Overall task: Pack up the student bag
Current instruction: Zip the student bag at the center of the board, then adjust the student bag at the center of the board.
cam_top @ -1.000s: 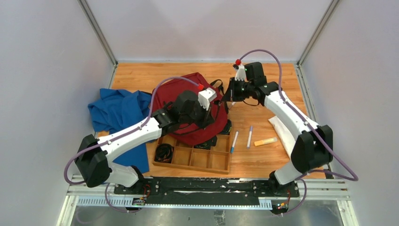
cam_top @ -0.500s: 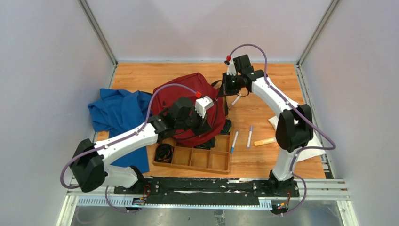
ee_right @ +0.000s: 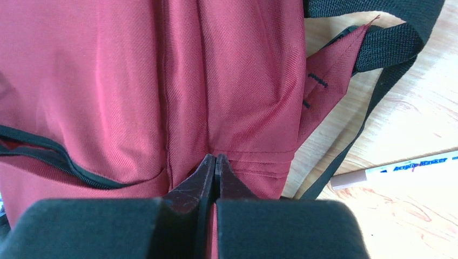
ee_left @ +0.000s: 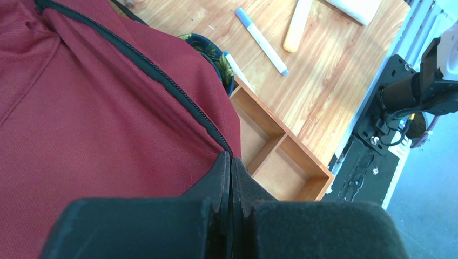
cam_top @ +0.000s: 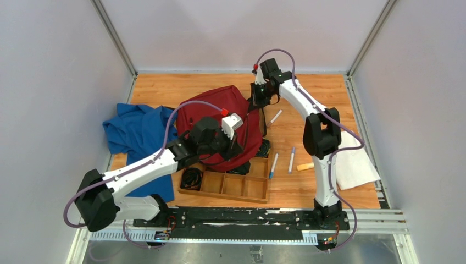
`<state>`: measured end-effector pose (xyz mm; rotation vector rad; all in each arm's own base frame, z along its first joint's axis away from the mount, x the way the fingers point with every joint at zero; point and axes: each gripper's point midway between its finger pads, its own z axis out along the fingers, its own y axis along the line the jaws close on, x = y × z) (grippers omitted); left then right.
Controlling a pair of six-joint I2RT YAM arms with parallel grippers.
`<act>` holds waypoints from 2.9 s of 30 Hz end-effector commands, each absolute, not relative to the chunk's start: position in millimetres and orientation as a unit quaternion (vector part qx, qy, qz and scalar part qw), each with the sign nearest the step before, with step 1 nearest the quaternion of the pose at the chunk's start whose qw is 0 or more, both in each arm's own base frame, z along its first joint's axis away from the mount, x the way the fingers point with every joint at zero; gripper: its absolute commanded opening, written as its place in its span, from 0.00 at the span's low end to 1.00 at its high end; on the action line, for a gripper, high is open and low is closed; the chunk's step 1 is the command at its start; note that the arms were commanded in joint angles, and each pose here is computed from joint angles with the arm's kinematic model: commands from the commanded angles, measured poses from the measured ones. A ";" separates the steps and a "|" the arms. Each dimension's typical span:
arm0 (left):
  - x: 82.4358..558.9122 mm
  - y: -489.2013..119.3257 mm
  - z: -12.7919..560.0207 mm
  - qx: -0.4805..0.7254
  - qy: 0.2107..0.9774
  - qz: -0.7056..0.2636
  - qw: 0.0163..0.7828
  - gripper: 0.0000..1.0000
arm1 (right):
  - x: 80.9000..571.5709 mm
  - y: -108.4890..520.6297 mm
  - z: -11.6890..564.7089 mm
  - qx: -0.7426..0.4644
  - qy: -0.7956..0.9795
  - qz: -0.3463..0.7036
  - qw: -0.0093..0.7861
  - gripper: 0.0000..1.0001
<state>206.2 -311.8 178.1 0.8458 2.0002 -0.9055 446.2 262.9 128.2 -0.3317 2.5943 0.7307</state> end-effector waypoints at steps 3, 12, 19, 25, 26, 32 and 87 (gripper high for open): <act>155.7 -312.7 181.6 0.352 0.774 -0.423 0.314 0.00 | 512.3 240.5 135.5 -0.103 0.924 0.211 0.303 0.00; 154.9 -306.8 179.8 0.349 0.779 -0.415 0.317 0.00 | 499.1 247.4 174.0 -0.104 0.902 0.266 0.325 0.00; 152.8 -305.5 181.9 0.360 0.774 -0.413 0.316 0.00 | 492.5 235.3 179.1 -0.106 0.899 0.251 0.343 0.00; 145.7 -306.6 175.0 0.361 0.777 -0.423 0.294 0.00 | 507.2 233.5 182.4 -0.104 0.895 0.254 0.353 0.00; 145.0 -306.3 173.8 0.359 0.778 -0.424 0.292 0.00 | 510.1 234.6 183.0 -0.106 0.893 0.255 0.355 0.00; 141.2 -303.1 171.7 0.355 0.778 -0.427 0.293 0.00 | 522.4 237.0 184.3 -0.108 0.892 0.254 0.357 0.00; 388.1 -157.0 197.5 -0.005 0.909 -0.092 0.406 0.78 | 231.4 88.6 96.1 0.011 0.963 0.033 0.266 0.59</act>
